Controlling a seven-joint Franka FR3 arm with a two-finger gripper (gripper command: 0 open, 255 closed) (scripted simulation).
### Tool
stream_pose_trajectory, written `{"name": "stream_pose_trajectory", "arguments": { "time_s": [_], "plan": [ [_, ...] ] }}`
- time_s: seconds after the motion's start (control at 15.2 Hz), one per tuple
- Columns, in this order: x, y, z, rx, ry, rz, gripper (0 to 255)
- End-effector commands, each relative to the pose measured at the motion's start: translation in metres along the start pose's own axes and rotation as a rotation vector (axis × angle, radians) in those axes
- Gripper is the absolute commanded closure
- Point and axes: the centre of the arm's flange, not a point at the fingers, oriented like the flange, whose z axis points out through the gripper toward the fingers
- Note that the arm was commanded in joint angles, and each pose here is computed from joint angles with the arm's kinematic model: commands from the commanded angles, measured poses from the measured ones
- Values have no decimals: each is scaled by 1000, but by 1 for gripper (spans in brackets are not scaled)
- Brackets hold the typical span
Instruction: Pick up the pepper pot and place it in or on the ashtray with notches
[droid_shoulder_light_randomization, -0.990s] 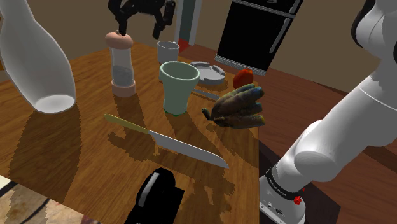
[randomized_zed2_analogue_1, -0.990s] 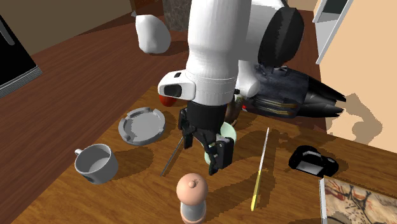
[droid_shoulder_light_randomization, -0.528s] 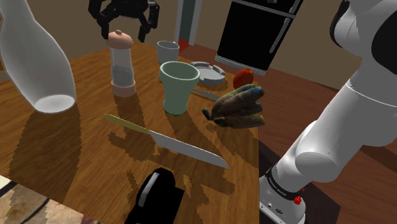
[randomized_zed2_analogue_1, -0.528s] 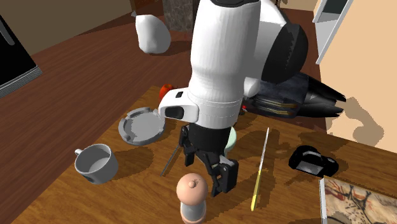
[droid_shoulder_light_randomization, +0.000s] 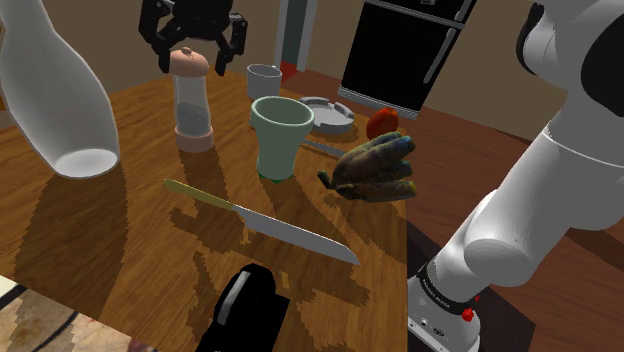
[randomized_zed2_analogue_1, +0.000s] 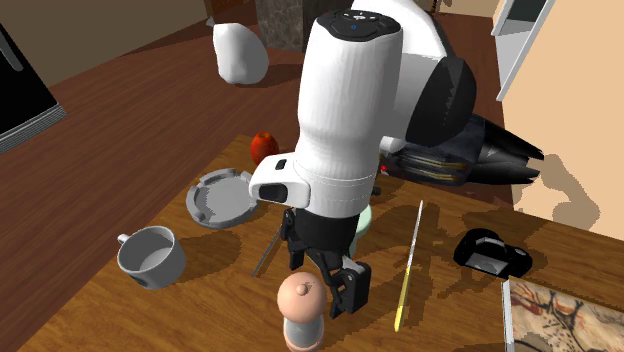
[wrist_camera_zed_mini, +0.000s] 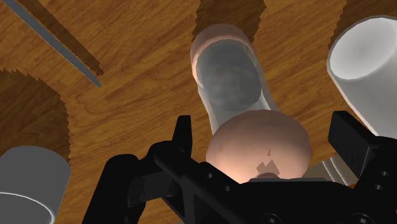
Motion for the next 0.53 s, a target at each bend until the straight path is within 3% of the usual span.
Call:
{"name": "stream_pose_trajectory", "arguments": {
  "time_s": [0.0,0.07,0.13,0.46],
  "plan": [
    [0,0,0,0,0,0,0],
    [0,0,0,0,0,0,0],
    [0,0,0,0,0,0,255],
    [0,0,0,0,0,0,255]
  ]
}}
